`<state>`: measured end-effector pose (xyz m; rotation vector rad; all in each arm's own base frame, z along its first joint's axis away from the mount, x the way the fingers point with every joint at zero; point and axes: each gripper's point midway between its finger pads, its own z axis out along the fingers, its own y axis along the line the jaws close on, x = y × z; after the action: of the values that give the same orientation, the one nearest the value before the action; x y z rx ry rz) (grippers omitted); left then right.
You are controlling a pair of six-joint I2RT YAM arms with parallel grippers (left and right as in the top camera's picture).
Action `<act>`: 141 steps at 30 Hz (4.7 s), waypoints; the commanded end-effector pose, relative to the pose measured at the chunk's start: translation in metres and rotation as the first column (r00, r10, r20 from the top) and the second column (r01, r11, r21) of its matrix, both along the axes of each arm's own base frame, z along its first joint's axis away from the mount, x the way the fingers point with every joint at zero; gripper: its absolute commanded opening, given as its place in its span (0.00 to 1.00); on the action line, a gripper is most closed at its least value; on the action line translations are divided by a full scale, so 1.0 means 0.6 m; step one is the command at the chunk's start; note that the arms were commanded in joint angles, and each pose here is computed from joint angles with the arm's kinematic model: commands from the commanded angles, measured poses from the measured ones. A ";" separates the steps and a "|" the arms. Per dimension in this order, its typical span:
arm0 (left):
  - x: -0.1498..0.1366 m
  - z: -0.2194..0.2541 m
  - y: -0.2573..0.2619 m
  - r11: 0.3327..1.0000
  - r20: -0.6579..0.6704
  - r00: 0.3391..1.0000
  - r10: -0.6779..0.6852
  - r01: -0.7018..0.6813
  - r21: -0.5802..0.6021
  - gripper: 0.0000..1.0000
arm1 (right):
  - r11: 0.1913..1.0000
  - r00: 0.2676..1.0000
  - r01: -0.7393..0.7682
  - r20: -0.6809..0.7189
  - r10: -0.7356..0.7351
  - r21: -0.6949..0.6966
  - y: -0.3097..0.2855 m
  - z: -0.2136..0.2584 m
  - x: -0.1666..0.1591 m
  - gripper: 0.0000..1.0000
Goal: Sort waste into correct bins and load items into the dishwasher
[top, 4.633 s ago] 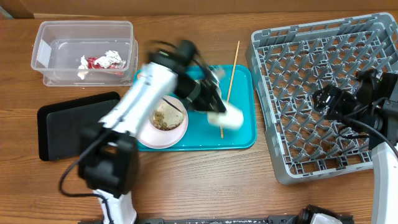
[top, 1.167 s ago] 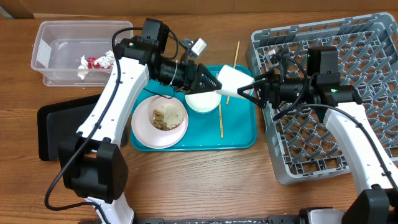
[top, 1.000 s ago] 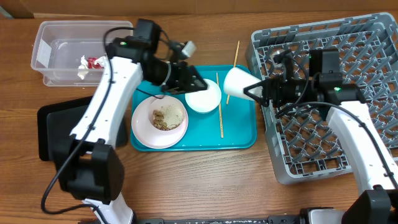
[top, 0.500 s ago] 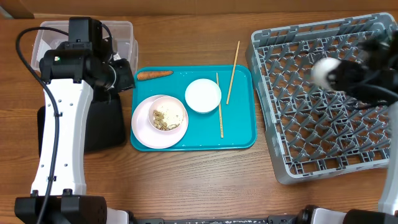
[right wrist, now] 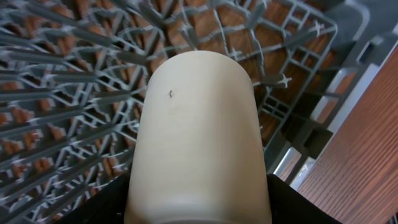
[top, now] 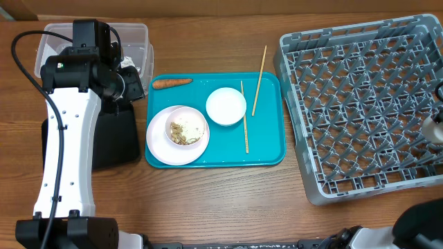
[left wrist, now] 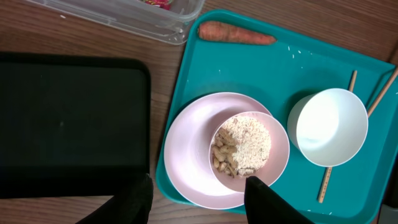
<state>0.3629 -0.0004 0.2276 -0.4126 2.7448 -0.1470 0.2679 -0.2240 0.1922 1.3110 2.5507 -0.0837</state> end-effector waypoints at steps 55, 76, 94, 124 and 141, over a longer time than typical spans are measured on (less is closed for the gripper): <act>-0.005 0.007 -0.003 1.000 -0.005 1.000 0.004 -0.004 0.002 0.61 | 0.515 0.488 -0.849 0.201 0.849 -0.116 0.661 -0.026 0.298 1.00; -0.007 0.005 -0.002 1.000 -0.012 1.000 0.004 -0.004 0.005 0.62 | 0.626 0.626 -0.780 0.041 0.779 0.006 0.684 -0.271 0.337 0.86; -0.008 0.004 -0.002 1.000 -0.016 1.000 0.004 -0.004 0.006 0.63 | 0.629 0.629 -0.777 0.009 0.777 0.024 0.683 -0.306 0.333 0.40; -0.009 0.003 -0.003 1.000 -0.018 1.000 0.004 -0.004 0.005 0.63 | 0.624 0.621 -0.779 -0.056 0.782 0.059 0.668 -0.269 0.300 0.04; -0.008 0.004 -0.002 1.000 -0.017 1.000 0.004 -0.004 0.005 0.65 | 0.500 0.499 -0.866 -0.085 0.863 -0.008 0.516 0.027 0.177 0.04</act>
<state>0.3555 -0.0007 0.2249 -0.4182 2.7767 -0.1428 0.3775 0.1168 0.2097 -0.1003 2.8775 0.0843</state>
